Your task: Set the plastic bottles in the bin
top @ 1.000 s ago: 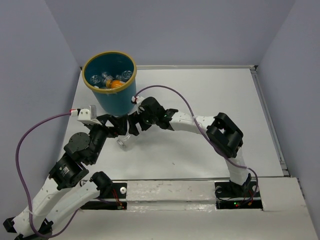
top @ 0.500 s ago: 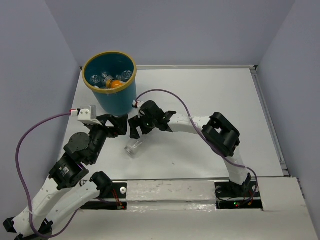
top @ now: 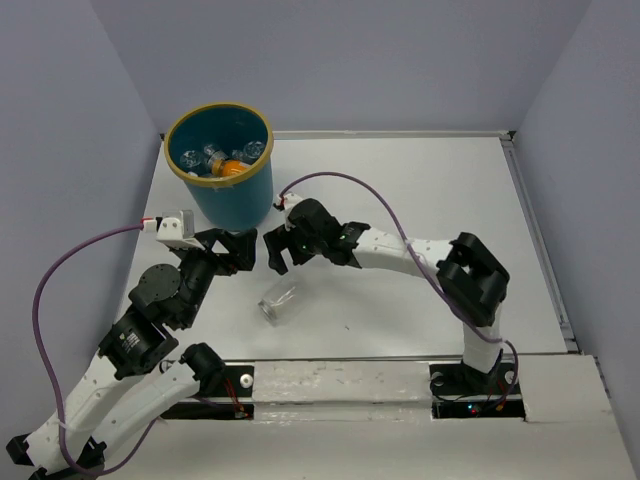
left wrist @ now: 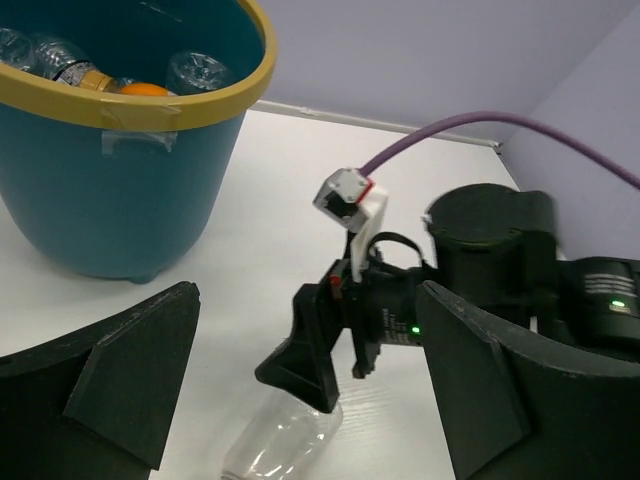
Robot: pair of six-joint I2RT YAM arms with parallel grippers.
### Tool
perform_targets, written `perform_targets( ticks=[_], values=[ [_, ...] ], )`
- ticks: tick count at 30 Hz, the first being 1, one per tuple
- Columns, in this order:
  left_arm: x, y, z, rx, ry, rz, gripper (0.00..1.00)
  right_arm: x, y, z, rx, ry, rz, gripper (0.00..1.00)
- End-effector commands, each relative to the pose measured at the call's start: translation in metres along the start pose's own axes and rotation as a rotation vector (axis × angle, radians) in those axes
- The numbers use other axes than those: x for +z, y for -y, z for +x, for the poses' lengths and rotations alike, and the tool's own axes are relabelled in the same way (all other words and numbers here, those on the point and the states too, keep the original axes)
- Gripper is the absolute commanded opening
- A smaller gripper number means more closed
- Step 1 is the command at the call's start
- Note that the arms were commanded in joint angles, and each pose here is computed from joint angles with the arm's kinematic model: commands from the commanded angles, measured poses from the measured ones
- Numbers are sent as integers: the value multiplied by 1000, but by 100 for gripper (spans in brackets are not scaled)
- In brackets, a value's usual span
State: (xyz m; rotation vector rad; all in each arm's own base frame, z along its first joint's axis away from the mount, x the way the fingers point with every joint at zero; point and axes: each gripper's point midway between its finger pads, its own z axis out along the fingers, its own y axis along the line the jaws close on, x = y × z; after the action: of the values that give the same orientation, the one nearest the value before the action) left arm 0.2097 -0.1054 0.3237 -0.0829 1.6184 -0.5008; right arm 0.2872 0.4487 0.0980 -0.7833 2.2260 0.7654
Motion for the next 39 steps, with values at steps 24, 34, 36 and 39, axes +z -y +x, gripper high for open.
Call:
perform_targets(
  ticks=[24, 34, 36, 39],
  values=[
    [-2, 9, -8, -19, 31, 57, 99, -57, -85, 48, 732, 319, 68, 100],
    [1, 12, -4, -11, 15, 65, 99, -30, -48, 42, 844, 373, 153, 100],
    [2, 12, -3, -9, 10, 65, 99, -27, -38, 42, 854, 389, 180, 100],
    [3, 13, -2, -9, 7, 65, 99, -22, -23, 42, 851, 394, 215, 100]
  ],
)
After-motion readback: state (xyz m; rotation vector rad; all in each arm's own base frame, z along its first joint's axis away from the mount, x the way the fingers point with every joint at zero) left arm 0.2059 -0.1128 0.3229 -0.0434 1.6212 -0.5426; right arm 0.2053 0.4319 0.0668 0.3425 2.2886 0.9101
